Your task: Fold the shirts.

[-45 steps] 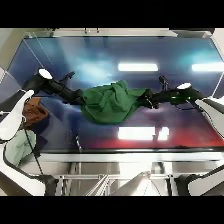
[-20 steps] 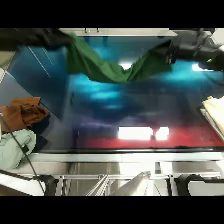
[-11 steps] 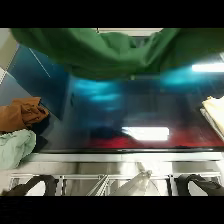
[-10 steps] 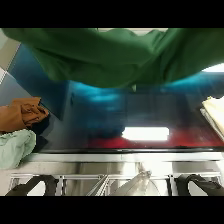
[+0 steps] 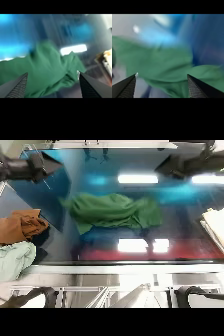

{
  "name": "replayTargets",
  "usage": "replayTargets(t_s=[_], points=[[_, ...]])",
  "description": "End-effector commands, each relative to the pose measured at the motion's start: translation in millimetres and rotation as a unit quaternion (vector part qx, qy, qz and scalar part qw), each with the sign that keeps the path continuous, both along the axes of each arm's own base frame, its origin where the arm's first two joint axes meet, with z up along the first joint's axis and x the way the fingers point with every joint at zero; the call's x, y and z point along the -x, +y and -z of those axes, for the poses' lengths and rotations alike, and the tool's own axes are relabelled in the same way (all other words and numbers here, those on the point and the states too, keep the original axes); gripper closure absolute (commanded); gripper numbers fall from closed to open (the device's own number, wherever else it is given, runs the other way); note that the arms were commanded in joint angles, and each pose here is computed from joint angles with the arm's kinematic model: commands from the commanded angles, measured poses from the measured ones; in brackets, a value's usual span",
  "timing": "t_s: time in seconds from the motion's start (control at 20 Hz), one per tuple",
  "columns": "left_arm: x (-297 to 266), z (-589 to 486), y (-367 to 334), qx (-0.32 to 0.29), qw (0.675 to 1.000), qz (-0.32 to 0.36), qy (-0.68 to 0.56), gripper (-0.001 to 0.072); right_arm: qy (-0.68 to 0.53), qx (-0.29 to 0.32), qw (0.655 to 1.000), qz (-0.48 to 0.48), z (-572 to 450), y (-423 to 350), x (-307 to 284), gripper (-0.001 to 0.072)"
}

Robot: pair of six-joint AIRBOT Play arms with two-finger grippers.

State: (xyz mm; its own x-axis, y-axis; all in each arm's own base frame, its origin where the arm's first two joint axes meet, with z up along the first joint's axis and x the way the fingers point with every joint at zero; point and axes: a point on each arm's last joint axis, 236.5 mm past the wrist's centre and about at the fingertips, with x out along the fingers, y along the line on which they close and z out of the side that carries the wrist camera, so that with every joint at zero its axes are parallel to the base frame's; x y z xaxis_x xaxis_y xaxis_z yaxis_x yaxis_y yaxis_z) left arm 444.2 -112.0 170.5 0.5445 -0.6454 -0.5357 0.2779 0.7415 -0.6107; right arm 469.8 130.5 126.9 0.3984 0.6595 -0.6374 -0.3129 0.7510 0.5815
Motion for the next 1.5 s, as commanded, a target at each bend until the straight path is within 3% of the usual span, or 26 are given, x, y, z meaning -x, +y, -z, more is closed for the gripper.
replayTargets(t_s=[0.0, 0.2, 0.4, 0.6, 0.85, 1.05, 1.1, 1.15, 1.2, 1.35, 1.4, 1.45], points=[[-13, 84, 35, -0.008, 0.994, -0.013, 0.107, -0.0003, 0.134, 0.015, 0.991, 0.003, 81, -22, 9, 0.0014], [34, 140, 61, -0.028, 0.970, 0.013, 0.243, -0.0001, 0.194, 0.097, 0.976, 0.001, 130, -62, 36, 0.0014], [107, 204, 23, -0.014, 0.938, 0.067, 0.340, 0.0000, 0.264, 0.095, 0.960, -0.011, 191, -62, 81, 0.0014], [140, 239, -7, -0.031, 0.928, 0.087, 0.360, 0.0000, 0.306, 0.012, 0.951, -0.030, 212, -27, 117, 0.0014], [109, 252, -6, -0.047, 0.948, 0.037, 0.312, 0.0019, 0.327, -0.065, 0.943, -0.002, 236, -3, 111, 0.0014], [105, 278, -3, -0.045, 0.942, 0.023, 0.333, 0.0021, 0.315, -0.147, 0.938, 0.009, 234, 18, 92, 0.0019], [104, 284, -6, -0.034, 0.939, 0.018, 0.341, 0.0129, 0.306, -0.158, 0.939, 0.011, 231, 20, 87, 0.0041], [100, 287, -10, -0.024, 0.940, 0.023, 0.340, 0.0251, 0.300, -0.167, 0.939, 0.013, 227, 22, 83, 0.0192], [94, 287, -14, -0.014, 0.941, 0.029, 0.337, 0.0272, 0.291, -0.172, 0.941, 0.010, 225, 24, 81, 0.0347], [70, 288, -14, -0.009, 0.945, 0.027, 0.327, 0.0297, 0.281, -0.183, 0.942, 0.008, 220, 28, 77, 0.0351], [64, 289, -13, -0.010, 0.946, 0.027, 0.324, 0.0394, 0.279, -0.186, 0.942, 0.006, 219, 30, 77, 0.0353], [61, 292, -13, -0.010, 0.945, 0.028, 0.325, 0.0568, 0.279, -0.188, 0.942, 0.006, 218, 32, 77, 0.0389]])
